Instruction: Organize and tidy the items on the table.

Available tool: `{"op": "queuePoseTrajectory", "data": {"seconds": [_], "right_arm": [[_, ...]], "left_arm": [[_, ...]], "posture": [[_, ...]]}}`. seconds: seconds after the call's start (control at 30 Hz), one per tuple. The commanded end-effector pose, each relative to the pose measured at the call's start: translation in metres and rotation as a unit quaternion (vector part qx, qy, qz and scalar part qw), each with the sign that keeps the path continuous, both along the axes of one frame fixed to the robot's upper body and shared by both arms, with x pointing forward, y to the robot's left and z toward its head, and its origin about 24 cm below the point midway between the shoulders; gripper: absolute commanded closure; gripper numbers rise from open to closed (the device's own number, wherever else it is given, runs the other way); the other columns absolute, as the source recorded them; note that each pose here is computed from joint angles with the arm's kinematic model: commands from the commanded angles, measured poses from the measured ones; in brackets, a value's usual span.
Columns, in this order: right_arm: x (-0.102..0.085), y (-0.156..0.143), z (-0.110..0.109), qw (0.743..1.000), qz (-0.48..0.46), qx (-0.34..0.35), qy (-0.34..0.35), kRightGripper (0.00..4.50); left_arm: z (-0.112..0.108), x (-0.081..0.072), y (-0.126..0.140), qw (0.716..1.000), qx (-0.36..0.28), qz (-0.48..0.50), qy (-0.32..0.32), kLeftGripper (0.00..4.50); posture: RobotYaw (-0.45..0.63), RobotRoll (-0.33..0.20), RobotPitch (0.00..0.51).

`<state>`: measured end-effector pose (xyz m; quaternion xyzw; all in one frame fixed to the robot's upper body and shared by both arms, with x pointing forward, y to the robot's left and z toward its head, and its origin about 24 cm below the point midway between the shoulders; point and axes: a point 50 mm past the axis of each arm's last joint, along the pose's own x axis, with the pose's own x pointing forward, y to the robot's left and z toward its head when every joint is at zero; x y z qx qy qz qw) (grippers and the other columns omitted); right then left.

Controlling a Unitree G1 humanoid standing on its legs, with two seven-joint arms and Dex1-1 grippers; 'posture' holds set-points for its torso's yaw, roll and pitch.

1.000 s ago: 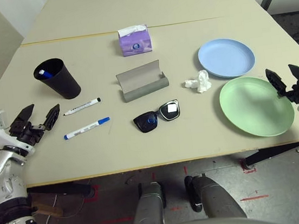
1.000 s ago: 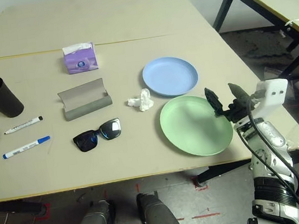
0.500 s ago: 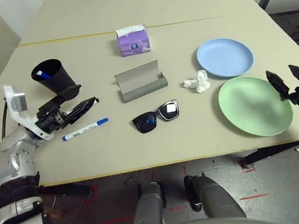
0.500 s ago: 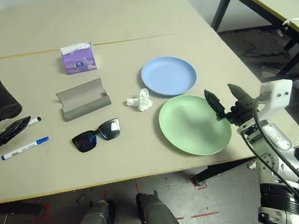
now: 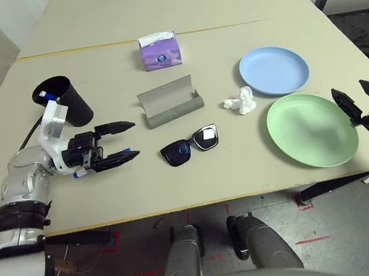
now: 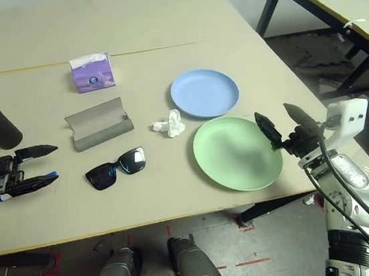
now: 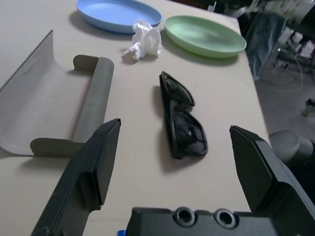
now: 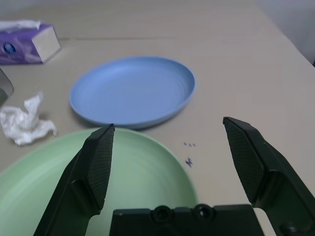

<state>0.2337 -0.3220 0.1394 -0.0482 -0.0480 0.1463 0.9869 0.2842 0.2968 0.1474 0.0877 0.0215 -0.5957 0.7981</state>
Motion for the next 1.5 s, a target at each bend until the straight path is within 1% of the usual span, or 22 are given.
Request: {"op": "queuePoseTrajectory", "data": {"seconds": [0.03, 0.17, 0.27, 0.3, 0.37, 0.43, 0.53, 0.7, 0.87, 1.23, 1.5], "right_arm": [[-0.027, -0.010, 0.020, 0.997, 0.024, -0.031, 0.067, 0.05], [-0.055, -0.026, 0.046, 0.986, 0.000, -0.045, 0.159, 0.05], [-0.066, -0.034, 0.056, 0.976, -0.030, -0.036, 0.214, 0.05], [-0.070, -0.036, 0.058, 0.972, -0.036, -0.016, 0.231, 0.05], [-0.076, -0.036, 0.056, 0.964, -0.040, 0.011, 0.263, 0.05], [-0.081, -0.034, 0.046, 0.952, -0.043, 0.023, 0.302, 0.05], [-0.085, -0.026, 0.035, 0.941, -0.033, 0.042, 0.333, 0.05], [-0.083, -0.016, 0.022, 0.932, -0.019, 0.074, 0.353, 0.05], [-0.074, -0.011, 0.014, 0.930, -0.009, 0.089, 0.356, 0.05], [-0.050, 0.001, -0.002, 0.927, 0.022, 0.087, 0.364, 0.05], [-0.036, 0.010, -0.009, 0.927, 0.044, 0.086, 0.363, 0.05]], "left_arm": [[-0.006, 0.000, 0.005, 1.000, 0.023, 0.006, -0.004, 0.00], [-0.010, 0.001, 0.004, 1.000, 0.030, 0.003, -0.009, 0.00], [-0.013, 0.002, 0.002, 0.999, 0.031, -0.001, -0.008, 0.00], [-0.015, 0.002, 0.000, 0.999, 0.031, -0.003, -0.007, 0.00], [-0.018, 0.003, -0.003, 1.000, 0.029, -0.009, -0.006, 0.00], [-0.020, 0.004, -0.006, 1.000, 0.027, -0.012, -0.007, 0.00], [-0.022, 0.004, -0.007, 1.000, 0.022, -0.014, -0.009, 0.00], [-0.023, 0.004, -0.008, 1.000, 0.022, -0.017, -0.010, 0.00], [-0.023, 0.003, -0.009, 1.000, 0.022, -0.019, -0.010, 0.00], [-0.022, -0.005, -0.007, 0.999, 0.019, -0.022, -0.014, 0.00], [-0.020, -0.008, -0.006, 0.999, 0.019, -0.022, -0.020, 0.00]], "posture": [[-0.19, 0.000, 0.203], [-0.21, 0.000, 0.207], [-0.22, 0.000, 0.208], [-0.22, 0.000, 0.207], [-0.23, 0.000, 0.207], [-0.23, 0.000, 0.204], [-0.23, 0.000, 0.205], [-0.23, 0.000, 0.207], [-0.21, 0.000, 0.209], [-0.16, 0.000, 0.210], [-0.14, 0.000, 0.203]]}}
